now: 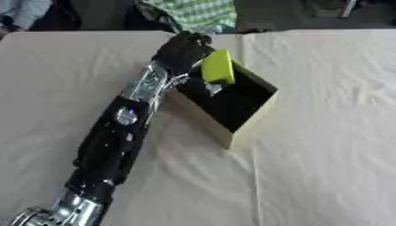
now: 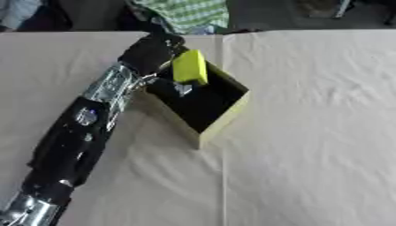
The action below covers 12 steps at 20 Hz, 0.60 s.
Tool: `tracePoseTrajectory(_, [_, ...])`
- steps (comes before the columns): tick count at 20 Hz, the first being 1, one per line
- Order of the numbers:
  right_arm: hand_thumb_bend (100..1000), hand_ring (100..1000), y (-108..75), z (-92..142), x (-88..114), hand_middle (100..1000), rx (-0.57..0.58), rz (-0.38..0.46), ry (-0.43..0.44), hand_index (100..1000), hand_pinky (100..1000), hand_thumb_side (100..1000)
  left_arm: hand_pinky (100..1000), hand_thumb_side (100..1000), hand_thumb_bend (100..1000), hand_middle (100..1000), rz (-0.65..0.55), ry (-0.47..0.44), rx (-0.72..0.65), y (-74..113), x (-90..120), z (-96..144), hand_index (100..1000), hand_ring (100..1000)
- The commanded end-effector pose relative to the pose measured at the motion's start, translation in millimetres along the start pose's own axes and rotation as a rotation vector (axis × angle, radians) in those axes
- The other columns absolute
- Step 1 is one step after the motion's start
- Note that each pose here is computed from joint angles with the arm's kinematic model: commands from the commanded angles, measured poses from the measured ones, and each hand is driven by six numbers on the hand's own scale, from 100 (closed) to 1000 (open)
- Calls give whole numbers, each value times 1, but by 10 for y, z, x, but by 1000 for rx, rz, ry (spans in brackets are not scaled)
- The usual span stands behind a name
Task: Pick up objects on the table and place them in the box.
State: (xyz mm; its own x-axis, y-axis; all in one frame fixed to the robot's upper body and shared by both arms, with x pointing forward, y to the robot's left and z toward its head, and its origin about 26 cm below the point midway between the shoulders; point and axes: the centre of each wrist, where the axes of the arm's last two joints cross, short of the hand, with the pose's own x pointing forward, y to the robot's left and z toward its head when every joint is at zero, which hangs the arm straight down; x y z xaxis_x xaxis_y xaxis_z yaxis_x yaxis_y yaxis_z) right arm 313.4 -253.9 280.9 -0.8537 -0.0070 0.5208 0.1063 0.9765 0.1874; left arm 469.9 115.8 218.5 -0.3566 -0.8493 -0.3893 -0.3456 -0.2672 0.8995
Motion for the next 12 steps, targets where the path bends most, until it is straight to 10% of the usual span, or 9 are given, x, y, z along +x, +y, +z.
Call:
tracePoseTrajectory(1, [100, 736, 0, -37, 68, 500, 3, -4, -25, 808, 742, 671, 993, 1000, 823, 949, -21, 79, 56, 153, -55, -10, 935, 979])
tracePoseTrajectory(12, [100, 736, -8, -31, 64, 500, -1, -2, -22, 808, 742, 668, 958, 1000, 738, 901, 71, 130, 285, 305, -65, 19, 924, 926])
